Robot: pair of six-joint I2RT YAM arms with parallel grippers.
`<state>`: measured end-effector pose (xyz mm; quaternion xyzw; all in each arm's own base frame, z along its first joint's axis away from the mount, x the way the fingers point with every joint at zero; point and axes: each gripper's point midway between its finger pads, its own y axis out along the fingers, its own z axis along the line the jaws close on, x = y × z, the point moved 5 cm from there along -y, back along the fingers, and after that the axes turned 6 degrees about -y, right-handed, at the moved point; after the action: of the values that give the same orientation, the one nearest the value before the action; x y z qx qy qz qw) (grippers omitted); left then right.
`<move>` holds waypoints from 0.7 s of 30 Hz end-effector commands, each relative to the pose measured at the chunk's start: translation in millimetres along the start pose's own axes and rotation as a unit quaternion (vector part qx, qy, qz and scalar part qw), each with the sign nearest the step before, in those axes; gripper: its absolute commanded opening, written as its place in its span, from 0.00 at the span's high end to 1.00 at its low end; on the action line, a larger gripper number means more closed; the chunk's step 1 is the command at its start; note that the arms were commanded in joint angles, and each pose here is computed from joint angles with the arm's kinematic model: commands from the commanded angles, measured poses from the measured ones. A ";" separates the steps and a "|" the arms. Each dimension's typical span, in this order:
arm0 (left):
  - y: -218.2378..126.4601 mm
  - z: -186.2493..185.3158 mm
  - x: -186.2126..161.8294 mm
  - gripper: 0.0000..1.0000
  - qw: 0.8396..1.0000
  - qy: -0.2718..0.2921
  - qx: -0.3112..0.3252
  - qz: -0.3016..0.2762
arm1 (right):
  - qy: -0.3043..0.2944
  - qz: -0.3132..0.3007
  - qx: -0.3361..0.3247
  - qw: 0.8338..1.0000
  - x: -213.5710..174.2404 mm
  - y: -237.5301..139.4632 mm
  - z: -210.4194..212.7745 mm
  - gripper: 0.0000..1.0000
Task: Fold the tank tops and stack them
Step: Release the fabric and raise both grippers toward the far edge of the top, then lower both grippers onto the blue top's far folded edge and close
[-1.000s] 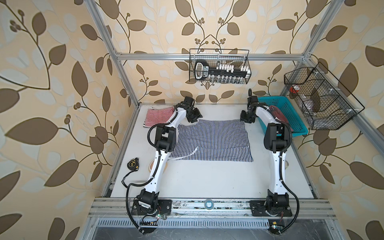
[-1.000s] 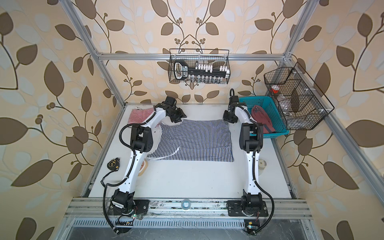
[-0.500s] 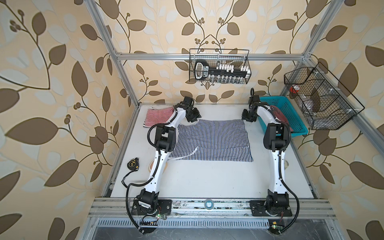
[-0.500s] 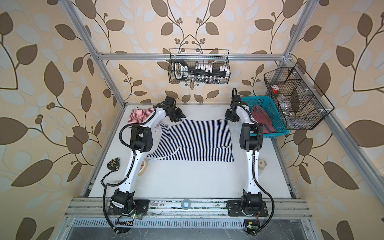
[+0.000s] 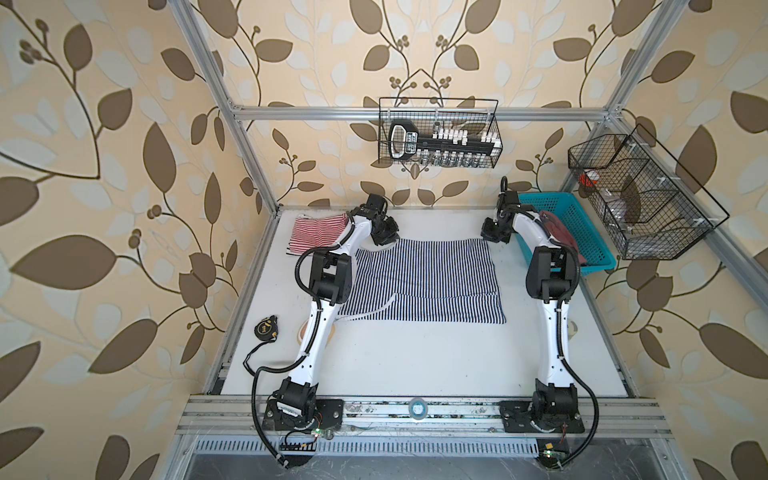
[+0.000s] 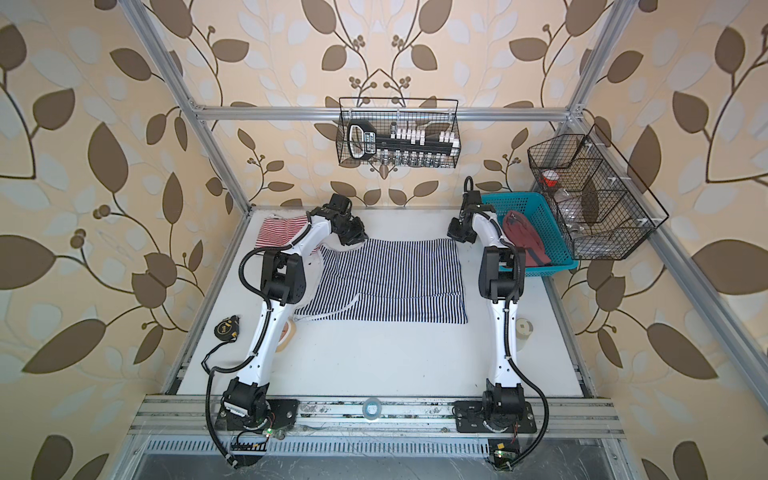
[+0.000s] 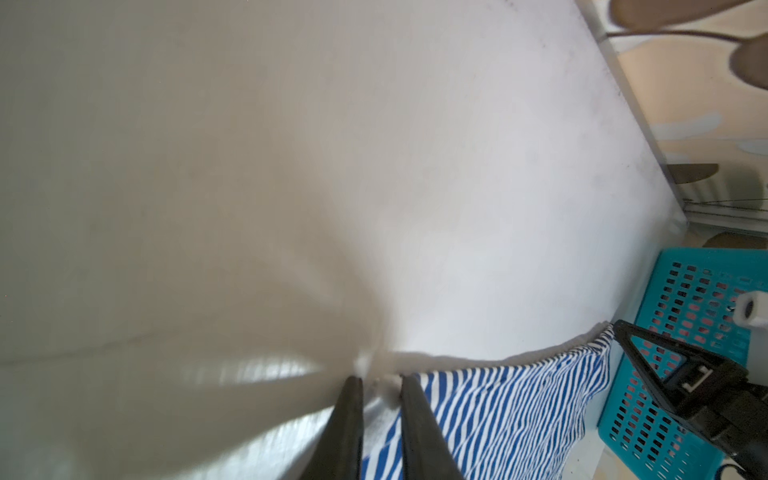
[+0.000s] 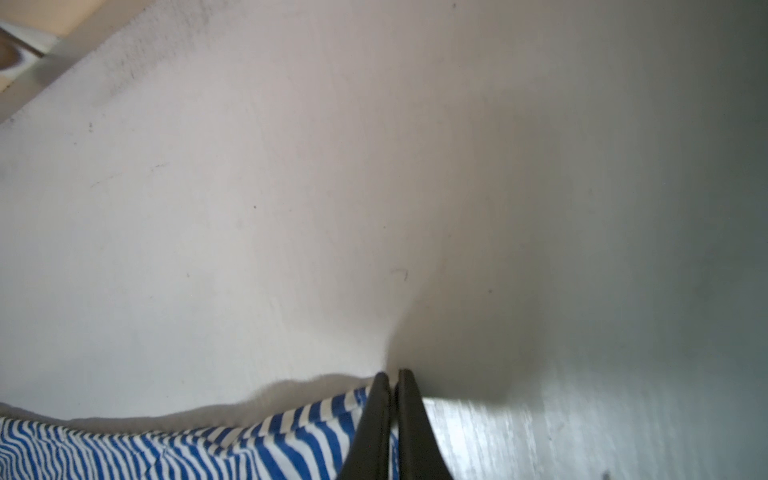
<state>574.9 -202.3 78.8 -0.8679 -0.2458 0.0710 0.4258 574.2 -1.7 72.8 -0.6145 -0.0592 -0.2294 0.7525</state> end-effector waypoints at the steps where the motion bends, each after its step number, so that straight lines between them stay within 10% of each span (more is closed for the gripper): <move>1: -1.0 -8.0 -5.2 0.90 1.000 0.012 -0.006 0.009 | -0.001 0.013 0.009 1.000 -6.1 11.0 -1.8 1.00; 21: -59.1 -46.3 -7.4 1.00 0.997 0.063 -0.045 -0.031 | -0.019 -0.073 0.065 0.995 -0.6 -48.2 14.5 1.00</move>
<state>562.4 -203.3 86.3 -0.8711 -0.2329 0.0625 0.4279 553.0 4.6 90.6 -0.5796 -0.0944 -0.2463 0.7710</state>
